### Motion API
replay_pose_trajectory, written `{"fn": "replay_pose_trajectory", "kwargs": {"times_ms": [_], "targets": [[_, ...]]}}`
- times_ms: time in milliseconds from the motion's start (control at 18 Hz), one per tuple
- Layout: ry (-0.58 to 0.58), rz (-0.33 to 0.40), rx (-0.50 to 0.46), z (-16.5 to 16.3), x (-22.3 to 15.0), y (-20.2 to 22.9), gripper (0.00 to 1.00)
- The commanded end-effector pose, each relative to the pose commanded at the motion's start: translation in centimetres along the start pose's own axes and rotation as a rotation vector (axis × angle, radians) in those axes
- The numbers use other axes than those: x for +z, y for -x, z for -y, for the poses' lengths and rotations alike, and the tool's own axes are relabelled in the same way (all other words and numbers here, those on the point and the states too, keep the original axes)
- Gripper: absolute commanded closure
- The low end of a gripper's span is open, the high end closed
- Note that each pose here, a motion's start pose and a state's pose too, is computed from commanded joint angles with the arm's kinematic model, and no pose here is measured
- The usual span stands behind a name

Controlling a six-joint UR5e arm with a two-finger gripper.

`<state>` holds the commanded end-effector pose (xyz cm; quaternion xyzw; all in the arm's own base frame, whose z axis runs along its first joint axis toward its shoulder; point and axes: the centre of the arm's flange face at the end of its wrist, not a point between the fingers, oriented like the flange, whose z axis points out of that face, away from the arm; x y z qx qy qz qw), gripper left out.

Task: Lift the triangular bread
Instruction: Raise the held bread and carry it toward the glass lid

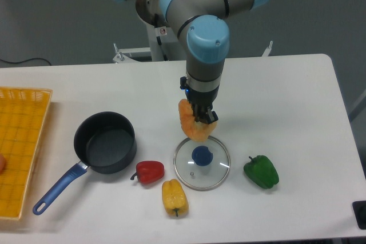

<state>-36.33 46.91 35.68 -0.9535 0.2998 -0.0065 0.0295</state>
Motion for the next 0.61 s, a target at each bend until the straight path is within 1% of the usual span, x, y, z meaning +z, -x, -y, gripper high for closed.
{"fn": "replay_pose_trajectory", "kwargs": {"times_ms": [611], "targets": [[0.000,0.003,-0.004,0.01,-0.18,-0.06,0.88]]}}
